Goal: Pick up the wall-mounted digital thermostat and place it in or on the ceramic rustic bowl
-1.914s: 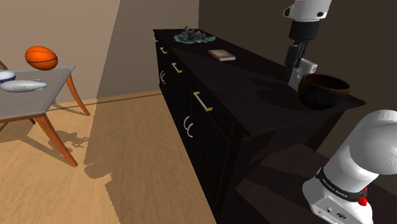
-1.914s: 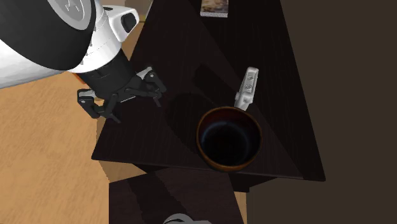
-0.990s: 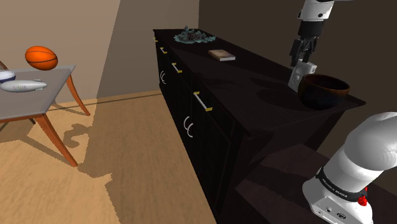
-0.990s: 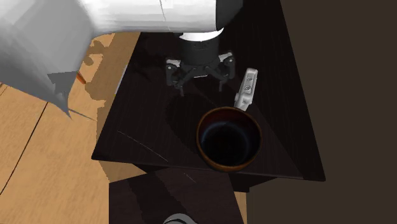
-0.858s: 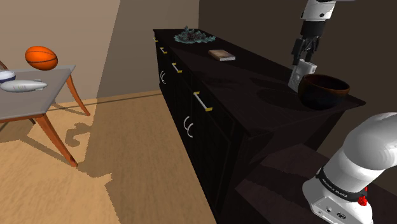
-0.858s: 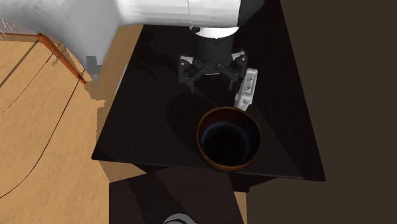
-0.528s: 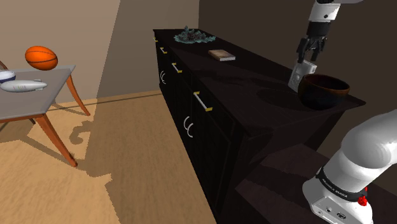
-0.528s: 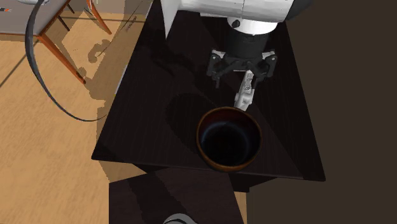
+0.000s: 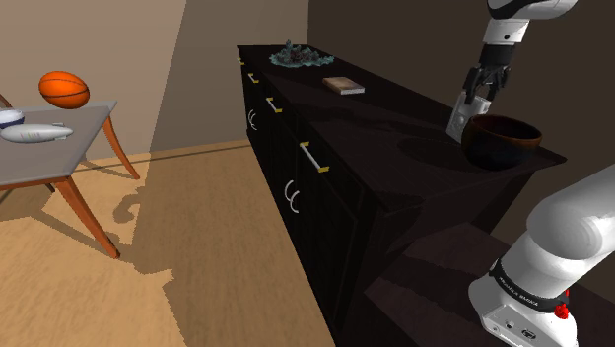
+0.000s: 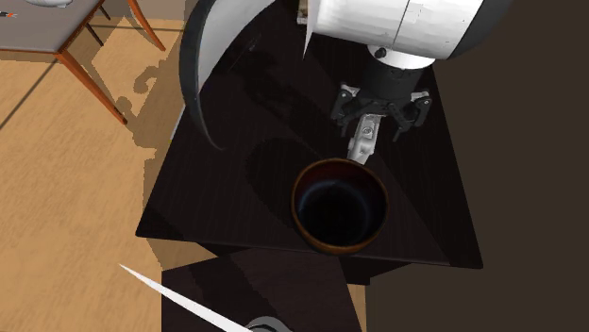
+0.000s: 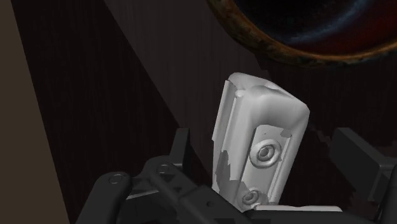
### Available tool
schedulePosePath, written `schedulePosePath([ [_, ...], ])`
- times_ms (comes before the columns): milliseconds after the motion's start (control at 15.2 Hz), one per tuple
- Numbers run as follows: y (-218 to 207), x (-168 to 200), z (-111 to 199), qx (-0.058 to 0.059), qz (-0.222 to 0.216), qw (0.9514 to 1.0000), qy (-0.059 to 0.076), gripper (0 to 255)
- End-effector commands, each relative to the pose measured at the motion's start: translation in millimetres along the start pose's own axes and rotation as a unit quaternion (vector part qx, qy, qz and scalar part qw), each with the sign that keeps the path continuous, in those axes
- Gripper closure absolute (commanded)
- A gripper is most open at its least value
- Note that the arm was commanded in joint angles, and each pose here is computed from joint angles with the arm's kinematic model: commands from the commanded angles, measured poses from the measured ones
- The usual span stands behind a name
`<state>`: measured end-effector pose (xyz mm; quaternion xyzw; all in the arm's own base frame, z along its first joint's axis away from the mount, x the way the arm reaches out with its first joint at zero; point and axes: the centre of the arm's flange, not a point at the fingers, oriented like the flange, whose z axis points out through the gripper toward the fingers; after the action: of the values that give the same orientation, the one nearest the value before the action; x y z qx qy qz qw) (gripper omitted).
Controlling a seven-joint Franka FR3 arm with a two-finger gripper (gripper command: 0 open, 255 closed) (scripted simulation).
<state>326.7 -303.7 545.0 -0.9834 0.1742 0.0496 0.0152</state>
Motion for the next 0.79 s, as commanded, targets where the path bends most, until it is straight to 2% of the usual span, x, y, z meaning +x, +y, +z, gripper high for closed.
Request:
schedulePosePath([
  [0,1.6,-0.3,10.9,0.0,0.0,1.0,0.0,0],
  [66,1.6,-0.3,19.3,0.0,0.0,1.0,0.0,0],
  [594,1.6,-0.3,19.3,0.0,0.0,1.0,0.0,0],
  [660,1.5,-0.3,19.2,0.0,0.0,1.0,0.0,255],
  [726,1.5,-0.3,19.2,0.0,0.0,1.0,0.0,255],
])
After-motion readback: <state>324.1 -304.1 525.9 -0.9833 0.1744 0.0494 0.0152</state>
